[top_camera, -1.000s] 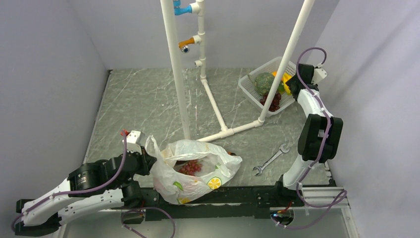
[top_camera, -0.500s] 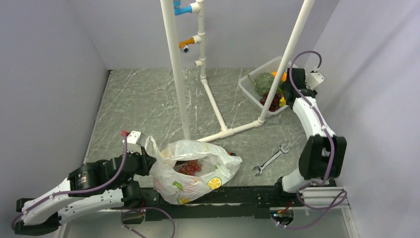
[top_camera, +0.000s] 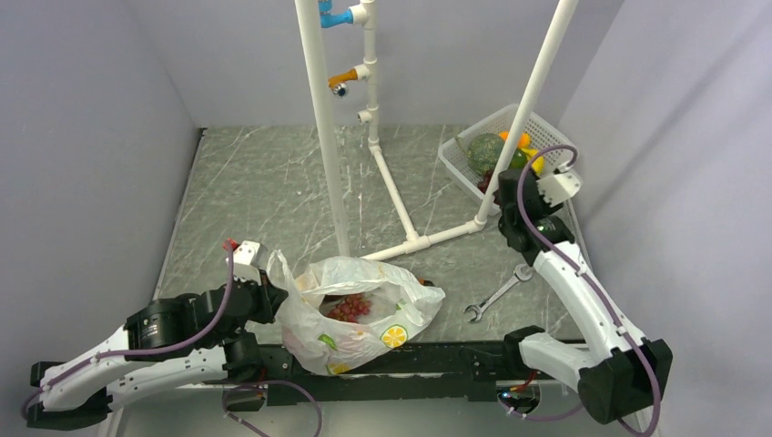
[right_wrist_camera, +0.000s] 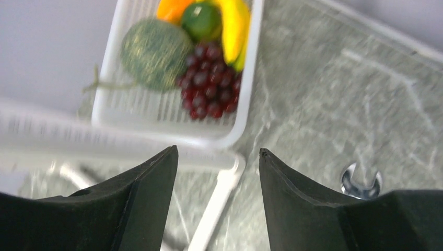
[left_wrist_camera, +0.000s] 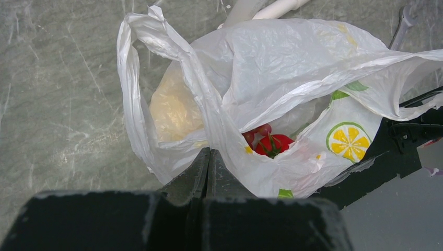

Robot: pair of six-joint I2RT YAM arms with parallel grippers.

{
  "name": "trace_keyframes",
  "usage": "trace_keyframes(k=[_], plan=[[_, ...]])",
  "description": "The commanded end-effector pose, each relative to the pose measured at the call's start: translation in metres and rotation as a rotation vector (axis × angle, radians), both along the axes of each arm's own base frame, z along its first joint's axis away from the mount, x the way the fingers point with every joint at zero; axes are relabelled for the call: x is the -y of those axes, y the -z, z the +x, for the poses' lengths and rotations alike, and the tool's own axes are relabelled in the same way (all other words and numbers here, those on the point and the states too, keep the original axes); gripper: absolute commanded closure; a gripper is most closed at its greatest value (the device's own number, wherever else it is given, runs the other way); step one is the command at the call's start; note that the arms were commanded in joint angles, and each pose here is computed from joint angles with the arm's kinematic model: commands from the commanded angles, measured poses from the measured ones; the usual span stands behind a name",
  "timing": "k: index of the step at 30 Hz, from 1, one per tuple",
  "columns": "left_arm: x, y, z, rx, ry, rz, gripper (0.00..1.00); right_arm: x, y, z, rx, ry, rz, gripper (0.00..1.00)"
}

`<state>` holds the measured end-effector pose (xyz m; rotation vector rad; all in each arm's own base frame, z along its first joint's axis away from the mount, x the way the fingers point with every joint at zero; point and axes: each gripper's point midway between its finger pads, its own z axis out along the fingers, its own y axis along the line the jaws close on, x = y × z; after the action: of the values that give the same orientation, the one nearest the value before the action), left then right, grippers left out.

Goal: Take the fake fruits out of the plastic bag

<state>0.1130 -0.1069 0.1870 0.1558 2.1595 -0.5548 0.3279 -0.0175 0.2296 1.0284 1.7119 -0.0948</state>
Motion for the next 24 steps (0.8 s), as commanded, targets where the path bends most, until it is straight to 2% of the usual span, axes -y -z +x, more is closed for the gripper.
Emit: trace_keyframes(k=[1, 6, 8, 11, 14, 20, 24], plan=[[0.004, -0.004, 0.000, 0.004, 0.009, -0.007, 1.00, -0.051, 0.004, -0.018, 0.008, -0.163, 0.055, 0.39], [0.005, -0.005, 0.000, 0.009, 0.015, -0.016, 1.00, -0.128, -0.005, -0.039, -0.032, -0.506, 0.064, 0.39], [0.005, -0.005, -0.001, 0.010, 0.021, -0.018, 1.00, -0.175, -0.010, -0.052, -0.032, -0.749, 0.070, 0.39], [0.007, -0.005, -0.002, 0.008, 0.032, -0.016, 1.00, -0.235, -0.025, -0.085, 0.052, -1.083, 0.009, 0.37], [0.008, -0.003, -0.002, 0.004, 0.033, -0.007, 1.00, -0.271, -0.043, -0.121, 0.181, -1.332, -0.065, 0.36], [0.009, 0.002, -0.002, -0.014, 0.029, 0.037, 1.00, -0.325, -0.061, -0.179, 0.241, -1.703, -0.008, 0.39], [0.006, 0.005, -0.002, -0.030, 0.008, 0.066, 1.00, -0.363, -0.044, -0.225, 0.237, -1.901, -0.050, 0.39]])
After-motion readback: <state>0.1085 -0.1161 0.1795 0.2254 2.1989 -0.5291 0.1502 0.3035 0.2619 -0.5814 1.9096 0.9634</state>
